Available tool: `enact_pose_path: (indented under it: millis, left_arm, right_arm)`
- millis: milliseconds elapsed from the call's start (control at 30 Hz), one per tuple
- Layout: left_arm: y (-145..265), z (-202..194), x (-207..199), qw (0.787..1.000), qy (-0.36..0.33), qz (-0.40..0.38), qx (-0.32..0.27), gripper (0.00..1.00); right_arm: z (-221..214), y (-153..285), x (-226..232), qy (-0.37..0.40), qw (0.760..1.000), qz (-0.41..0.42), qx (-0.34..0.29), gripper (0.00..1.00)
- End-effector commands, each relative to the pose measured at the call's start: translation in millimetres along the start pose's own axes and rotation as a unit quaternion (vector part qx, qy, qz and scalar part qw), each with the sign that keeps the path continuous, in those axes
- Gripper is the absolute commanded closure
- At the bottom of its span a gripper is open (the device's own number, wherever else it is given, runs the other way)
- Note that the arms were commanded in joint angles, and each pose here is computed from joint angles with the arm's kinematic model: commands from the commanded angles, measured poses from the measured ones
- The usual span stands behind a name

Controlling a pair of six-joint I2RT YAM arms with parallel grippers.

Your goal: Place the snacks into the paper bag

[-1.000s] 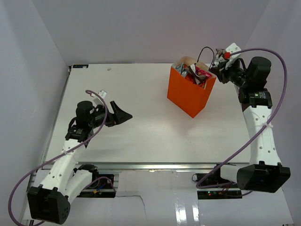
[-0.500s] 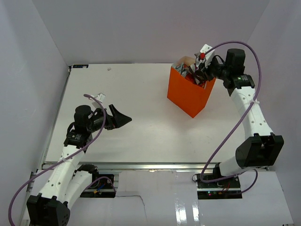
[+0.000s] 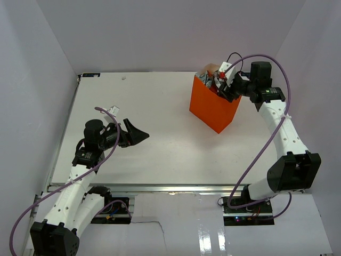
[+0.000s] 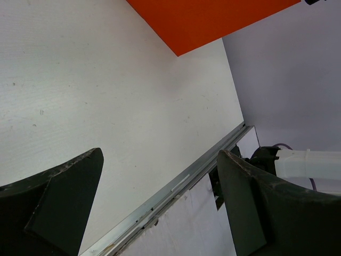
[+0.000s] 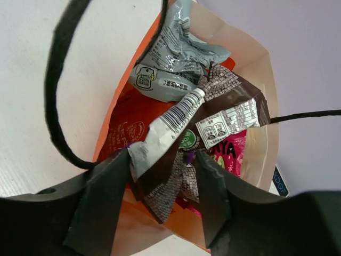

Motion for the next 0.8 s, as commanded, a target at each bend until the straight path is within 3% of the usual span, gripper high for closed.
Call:
enact_pose_path:
  millis: [0,33,333,467,567,767]
  left_arm:
    - [1.0,0.2,-1.6,1.0,-0.004,-0.003,-0.003,0.02]
    - [1.6,1.5,-2.3,1.0,-0.005,-0.003,-0.005,0.02]
    - [6.0,17.0,-10.4,1.0,-0.021,0.004,-0.018,0.02]
    - [7.1,28.1,-15.9,0.999,-0.035,0.005,-0.024,0.02]
    - [8.5,38.7,-21.8,0.998,-0.044,0.004,-0.033,0.02]
    - [12.3,48.2,-26.9,0.997,-0.06,0.008,-0.05,0.02]
  right_arm:
    - [14.3,15.5,-1.1,0.026,0.999,-0.015,-0.011,0.4]
    - [16.7,17.8,-2.0,0.024,0.999,-0.019,-0.013,0.33]
    - [46.5,55.9,-9.9,-0.048,0.995,-0.075,-0.044,0.05]
    - [51.7,78.2,-12.6,-0.089,0.989,-0.106,-0.055,0.0]
    - [49.2,91.0,-9.1,-0.115,0.983,-0.133,-0.054,0.1]
    - [21.0,101.1,23.5,-0.204,0.966,-0.154,-0.039,0.1]
Point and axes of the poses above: each gripper's point midway between its finger pads, its own y axis back along the fingers, its own x axis along the line the jaws close on, z = x × y, the point moved 4 cm from there along y, back along the fingers, and after that the axes turned 7 degrees about -y, right-handed, at the moved point
